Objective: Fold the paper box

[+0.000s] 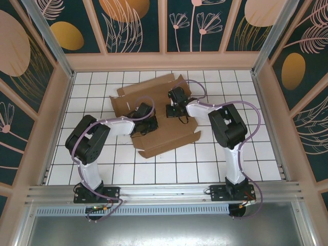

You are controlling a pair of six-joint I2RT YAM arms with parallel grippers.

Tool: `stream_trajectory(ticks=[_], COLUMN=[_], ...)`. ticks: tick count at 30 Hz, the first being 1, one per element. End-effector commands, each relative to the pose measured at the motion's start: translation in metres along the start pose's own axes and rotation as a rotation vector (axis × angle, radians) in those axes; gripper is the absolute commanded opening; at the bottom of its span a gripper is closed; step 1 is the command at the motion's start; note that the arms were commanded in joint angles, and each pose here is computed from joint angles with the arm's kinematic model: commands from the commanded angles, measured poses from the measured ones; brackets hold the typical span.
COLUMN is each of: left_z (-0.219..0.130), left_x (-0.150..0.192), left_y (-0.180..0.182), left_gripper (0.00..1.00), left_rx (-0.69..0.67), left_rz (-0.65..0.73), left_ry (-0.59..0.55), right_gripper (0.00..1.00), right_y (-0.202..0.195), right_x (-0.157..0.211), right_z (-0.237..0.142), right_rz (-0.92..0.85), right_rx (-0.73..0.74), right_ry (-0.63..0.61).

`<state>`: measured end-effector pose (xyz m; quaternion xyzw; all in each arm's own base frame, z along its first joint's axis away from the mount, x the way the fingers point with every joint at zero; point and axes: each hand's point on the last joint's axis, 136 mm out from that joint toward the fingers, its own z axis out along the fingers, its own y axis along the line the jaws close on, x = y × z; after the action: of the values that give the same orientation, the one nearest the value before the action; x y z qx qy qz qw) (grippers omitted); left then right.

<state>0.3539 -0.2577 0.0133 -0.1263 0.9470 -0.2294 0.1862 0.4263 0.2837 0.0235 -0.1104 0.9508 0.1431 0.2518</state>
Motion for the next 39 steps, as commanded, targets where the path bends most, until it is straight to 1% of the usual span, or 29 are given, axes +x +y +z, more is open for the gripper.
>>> stream_trajectory(ticks=[1,3,6,8,10,12,14,17,20,22,24,26,28,32,34,39], left_z=[0.02,0.022,0.023,0.026,0.029,0.035,0.043,0.047,0.032,0.016,0.005,-0.001,-0.003,0.006,0.013,0.017], left_x=[0.021,0.015,0.003,-0.015,-0.029,-0.041,-0.049,-0.063,-0.078,-0.084,-0.079,-0.068,-0.052,-0.017,-0.007,-0.01], left_y=[0.075,0.09,0.111,0.104,0.099,0.091,0.084,0.072,0.052,0.04,0.031,0.023,0.016,0.009,0.016,0.042], left_gripper=[0.0,0.0,0.0,0.0,0.0,0.0,0.0,0.0,0.0,0.0,0.0,0.0,0.0,0.0,0.0,0.0], left_rx=[-0.224,-0.251,-0.295,-0.276,-0.289,-0.284,-0.278,-0.262,-0.205,-0.16,-0.103,-0.054,-0.025,-0.014,-0.021,-0.13], left_rz=[-0.028,-0.057,-0.102,-0.115,-0.106,-0.098,-0.093,-0.077,-0.064,-0.058,-0.059,-0.068,-0.061,-0.044,-0.062,-0.045], left_ry=[0.088,0.083,0.065,0.033,0.009,-0.004,-0.005,-0.02,-0.065,-0.093,-0.092,-0.069,-0.046,0.026,0.06,0.04], right_gripper=[0.0,0.0,0.0,0.0,0.01,0.02,0.03,0.06,0.07,0.1,0.13,0.16,0.17,0.18,0.18,0.18], right_y=[-0.04,-0.044,-0.042,-0.032,-0.019,0.001,0.025,0.055,0.062,0.058,0.041,0.017,-0.01,-0.048,-0.058,-0.06], right_x=[0.037,0.049,0.073,0.09,0.108,0.127,0.14,0.139,0.113,0.093,0.076,0.067,0.064,0.068,0.075,0.1], right_z=[0.005,-0.006,-0.02,-0.029,-0.036,-0.041,-0.045,-0.055,-0.077,-0.096,-0.109,-0.112,-0.107,-0.096,-0.089,-0.072], right_rz=[-0.017,-0.003,0.036,0.057,0.042,0.006,-0.019,-0.025,-0.004,0.019,0.052,0.089,0.135,0.157,0.158,0.18], right_rx=[0.146,0.143,0.1,0.042,0.017,-0.009,-0.067,-0.149,-0.184,-0.202,-0.176,-0.133,-0.08,0.027,0.061,0.032], right_ry=[0.087,0.088,0.1,0.119,0.138,0.168,0.193,0.187,0.095,0.027,-0.031,-0.053,-0.049,-0.038,-0.021,0.048])
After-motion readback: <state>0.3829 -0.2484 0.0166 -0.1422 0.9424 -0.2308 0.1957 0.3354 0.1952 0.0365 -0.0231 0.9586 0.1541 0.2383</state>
